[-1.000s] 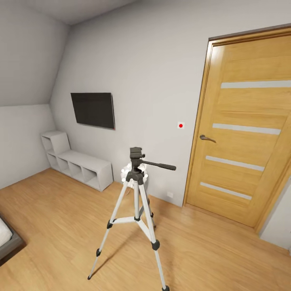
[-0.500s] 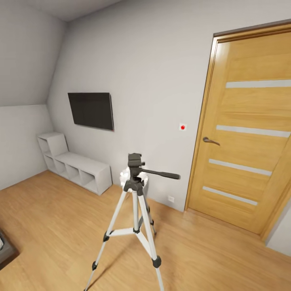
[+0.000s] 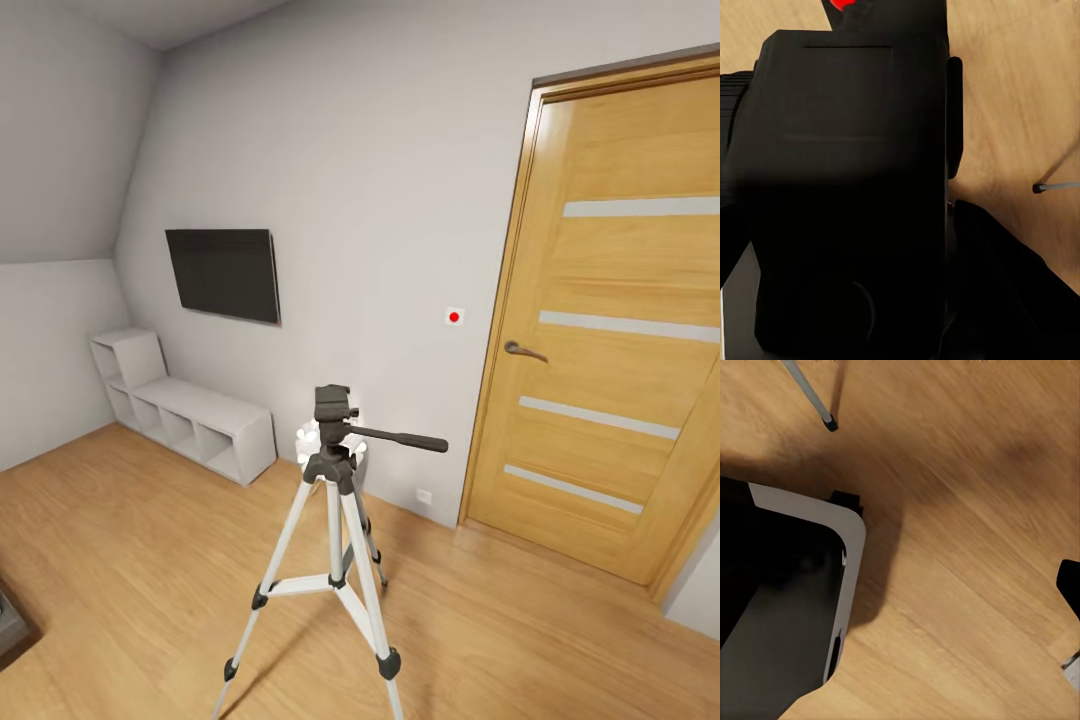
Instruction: Attach the digital camera to the camera tripod in the bedroom.
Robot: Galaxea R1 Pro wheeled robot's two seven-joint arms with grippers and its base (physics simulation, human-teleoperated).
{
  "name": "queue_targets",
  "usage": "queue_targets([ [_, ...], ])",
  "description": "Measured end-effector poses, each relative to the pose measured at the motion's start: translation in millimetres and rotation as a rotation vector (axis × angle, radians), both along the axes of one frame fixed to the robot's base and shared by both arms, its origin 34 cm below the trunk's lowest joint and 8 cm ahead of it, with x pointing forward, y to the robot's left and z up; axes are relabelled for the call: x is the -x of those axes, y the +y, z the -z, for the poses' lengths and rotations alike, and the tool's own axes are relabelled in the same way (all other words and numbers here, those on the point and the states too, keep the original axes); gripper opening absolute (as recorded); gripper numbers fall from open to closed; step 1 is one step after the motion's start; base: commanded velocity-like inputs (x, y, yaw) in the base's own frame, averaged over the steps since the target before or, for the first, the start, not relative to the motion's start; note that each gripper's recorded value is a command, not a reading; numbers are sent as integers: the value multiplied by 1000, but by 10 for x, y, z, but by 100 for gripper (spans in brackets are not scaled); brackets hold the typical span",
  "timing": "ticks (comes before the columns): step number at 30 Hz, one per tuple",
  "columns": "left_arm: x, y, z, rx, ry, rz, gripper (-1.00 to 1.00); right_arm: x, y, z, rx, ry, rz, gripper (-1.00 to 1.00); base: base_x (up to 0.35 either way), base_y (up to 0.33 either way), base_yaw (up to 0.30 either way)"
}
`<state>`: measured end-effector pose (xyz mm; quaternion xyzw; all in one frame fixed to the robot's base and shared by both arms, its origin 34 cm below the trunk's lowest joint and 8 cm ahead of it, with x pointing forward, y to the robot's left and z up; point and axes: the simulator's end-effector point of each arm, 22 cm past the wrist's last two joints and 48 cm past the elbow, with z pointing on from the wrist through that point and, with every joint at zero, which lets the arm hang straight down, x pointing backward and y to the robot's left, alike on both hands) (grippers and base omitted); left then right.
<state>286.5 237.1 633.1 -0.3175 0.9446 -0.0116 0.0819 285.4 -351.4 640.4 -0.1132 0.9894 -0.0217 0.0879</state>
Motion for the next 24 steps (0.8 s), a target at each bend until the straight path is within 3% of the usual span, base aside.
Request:
queue_targets([
  [24, -5, 1, -1, 0, -2, -1, -100, 3, 43, 6, -5, 3, -9, 100, 1, 0, 18],
])
